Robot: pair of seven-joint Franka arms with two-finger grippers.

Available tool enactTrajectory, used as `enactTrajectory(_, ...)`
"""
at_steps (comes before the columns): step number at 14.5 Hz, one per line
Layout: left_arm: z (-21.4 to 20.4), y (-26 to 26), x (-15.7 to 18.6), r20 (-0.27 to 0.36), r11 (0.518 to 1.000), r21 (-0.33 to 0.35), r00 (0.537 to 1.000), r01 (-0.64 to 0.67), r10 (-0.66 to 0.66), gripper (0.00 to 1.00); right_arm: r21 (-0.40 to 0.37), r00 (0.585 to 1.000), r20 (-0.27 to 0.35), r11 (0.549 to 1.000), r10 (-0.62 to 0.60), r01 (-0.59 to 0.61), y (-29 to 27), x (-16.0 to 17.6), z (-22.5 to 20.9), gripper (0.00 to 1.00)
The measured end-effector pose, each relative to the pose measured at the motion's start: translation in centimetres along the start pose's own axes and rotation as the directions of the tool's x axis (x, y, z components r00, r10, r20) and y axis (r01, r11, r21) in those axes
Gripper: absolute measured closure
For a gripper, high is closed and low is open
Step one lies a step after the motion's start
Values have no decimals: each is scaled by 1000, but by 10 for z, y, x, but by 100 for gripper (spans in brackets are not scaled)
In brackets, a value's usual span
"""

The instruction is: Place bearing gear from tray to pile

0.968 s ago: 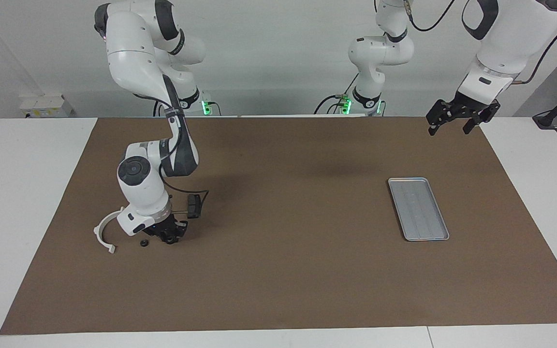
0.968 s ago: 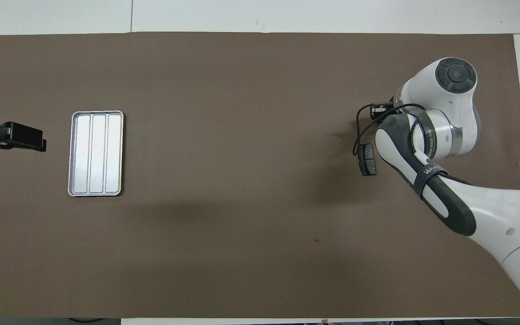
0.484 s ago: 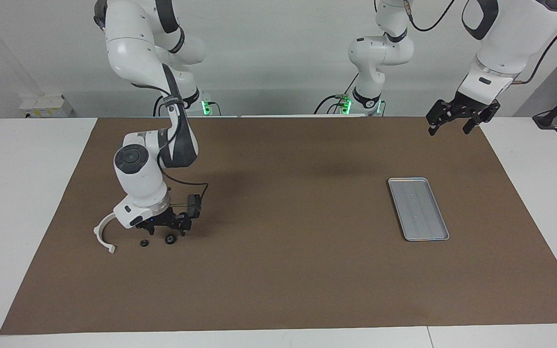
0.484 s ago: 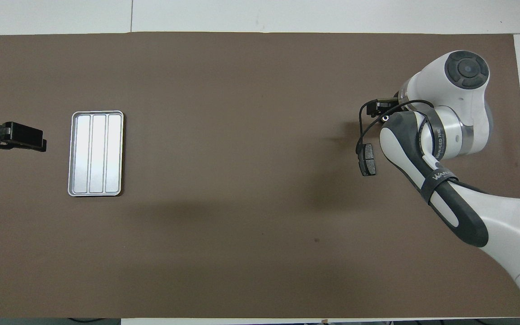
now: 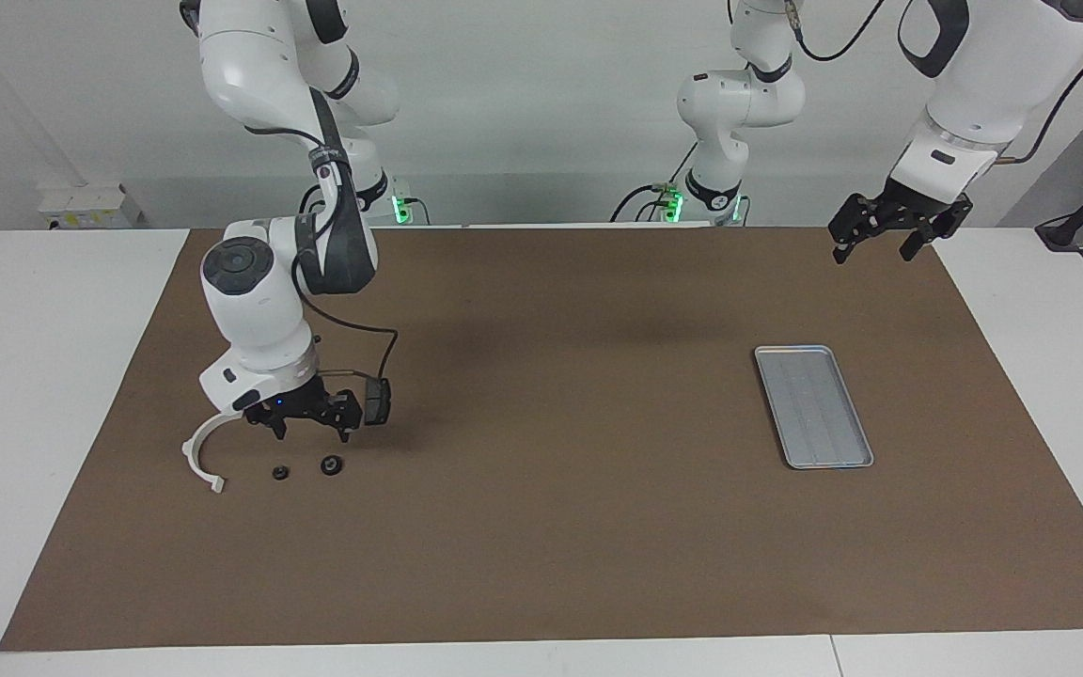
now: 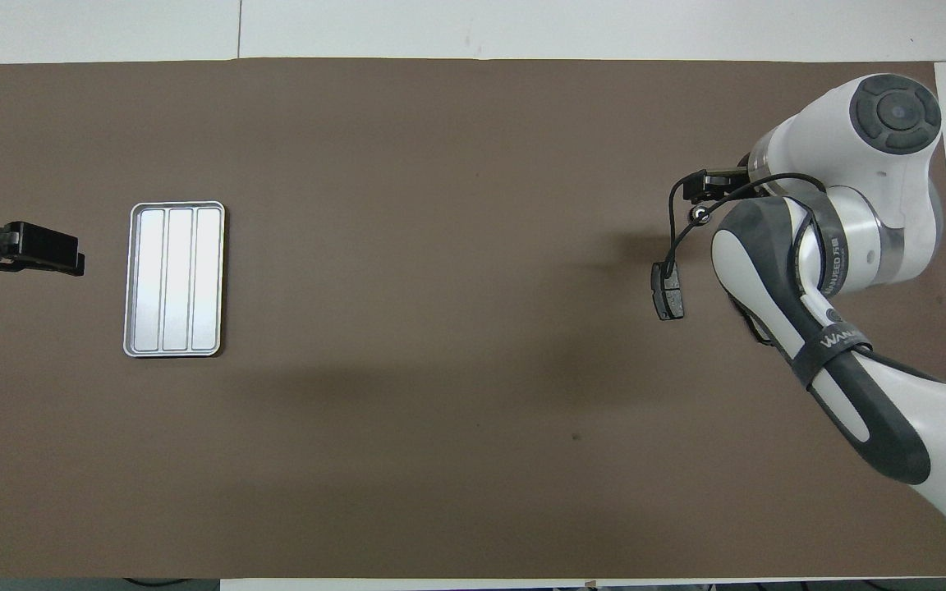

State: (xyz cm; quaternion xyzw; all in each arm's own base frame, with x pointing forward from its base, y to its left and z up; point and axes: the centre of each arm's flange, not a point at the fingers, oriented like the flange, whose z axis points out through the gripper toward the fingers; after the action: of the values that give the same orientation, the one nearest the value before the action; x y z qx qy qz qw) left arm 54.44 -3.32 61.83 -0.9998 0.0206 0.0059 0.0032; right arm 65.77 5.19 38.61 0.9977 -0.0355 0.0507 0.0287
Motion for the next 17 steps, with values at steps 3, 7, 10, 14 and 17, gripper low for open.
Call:
enactTrajectory(3, 0, 0, 0, 0, 1000, 0, 1000, 0, 0, 0, 1, 1000, 17, 1000, 11, -11, 4, -3, -15, 0)
enactTrajectory(7, 0, 0, 0, 0, 1000, 0, 1000, 0, 0, 0, 4, 996, 80, 1000, 27, -27, 6, -26, -89, 0)
enactTrajectory(10, 0, 0, 0, 0, 1000, 0, 1000, 0, 0, 0, 20, 991, 131, 999, 36, -38, 9, -65, -165, 0)
enactTrajectory(14, 0, 0, 0, 0, 1000, 0, 1000, 0, 0, 0, 26, 992, 130, 1000, -7, 4, 15, -101, -224, 0)
enactTrajectory(17, 0, 0, 0, 0, 1000, 0, 1000, 0, 0, 0, 32, 992, 118, 999, -41, 37, 12, -114, -243, 0)
